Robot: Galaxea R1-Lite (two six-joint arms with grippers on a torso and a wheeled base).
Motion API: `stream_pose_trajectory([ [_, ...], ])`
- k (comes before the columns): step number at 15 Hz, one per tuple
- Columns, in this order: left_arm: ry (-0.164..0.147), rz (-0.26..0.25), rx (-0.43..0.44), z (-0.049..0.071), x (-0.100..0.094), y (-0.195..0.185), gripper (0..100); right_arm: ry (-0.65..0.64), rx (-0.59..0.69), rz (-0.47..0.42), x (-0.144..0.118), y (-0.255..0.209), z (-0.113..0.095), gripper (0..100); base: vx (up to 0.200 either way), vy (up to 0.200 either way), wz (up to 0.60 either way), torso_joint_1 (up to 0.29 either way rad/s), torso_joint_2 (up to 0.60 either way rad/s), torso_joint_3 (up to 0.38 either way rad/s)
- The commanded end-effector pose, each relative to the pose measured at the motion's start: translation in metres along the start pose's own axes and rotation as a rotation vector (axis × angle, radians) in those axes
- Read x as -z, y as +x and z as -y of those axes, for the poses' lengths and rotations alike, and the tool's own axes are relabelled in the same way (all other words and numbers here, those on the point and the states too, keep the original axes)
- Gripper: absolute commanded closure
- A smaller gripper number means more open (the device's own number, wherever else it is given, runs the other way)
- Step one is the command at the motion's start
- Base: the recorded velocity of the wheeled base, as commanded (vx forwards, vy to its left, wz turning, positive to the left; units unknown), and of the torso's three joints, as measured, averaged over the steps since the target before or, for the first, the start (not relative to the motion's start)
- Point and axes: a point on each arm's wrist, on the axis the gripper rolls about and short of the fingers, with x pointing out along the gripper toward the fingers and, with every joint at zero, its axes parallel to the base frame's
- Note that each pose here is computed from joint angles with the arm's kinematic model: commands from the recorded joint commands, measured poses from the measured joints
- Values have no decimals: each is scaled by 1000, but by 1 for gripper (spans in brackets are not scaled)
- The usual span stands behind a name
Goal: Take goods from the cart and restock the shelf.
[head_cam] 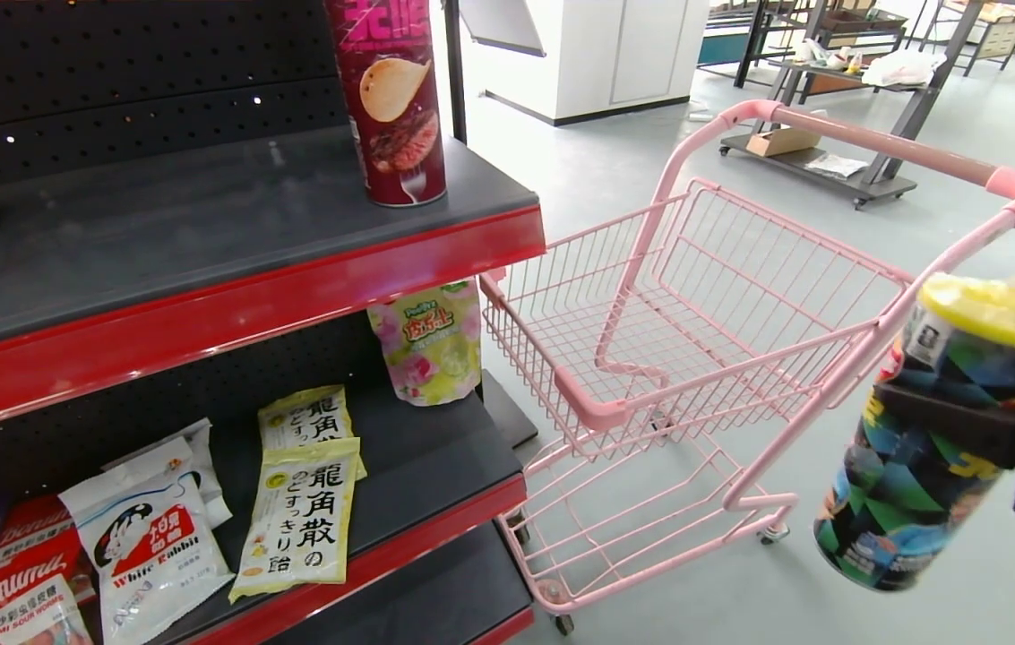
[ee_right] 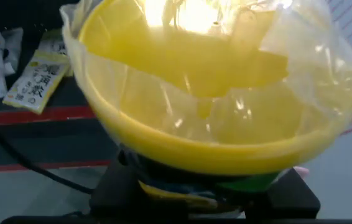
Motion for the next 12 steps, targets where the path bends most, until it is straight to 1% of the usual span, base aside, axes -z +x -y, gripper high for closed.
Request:
stream_pose_trajectory([
  [1,-16,22,-10,-1,-4,-3,0,-14,29,61,13,-29,2,100,0,0,0,0,0,0],
  [5,-18,12,-14,-2,-6,-1,0,-44,22,66,11,-29,2,100,0,0,0,0,0,0],
  [6,-18,12,-14,-2,-6,-1,0,-46,7,70,9,-29,1,100,0,0,0,36,-212,-163],
  [9,-17,15,-16,-2,-6,-2,0,-73,-87,97,-3,-25,0,100,0,0,0,74,-385,-307],
  [12,-17,19,-17,-2,-8,-2,0,-97,-119,91,-9,-16,-1,100,0,0,0,108,-473,-365],
])
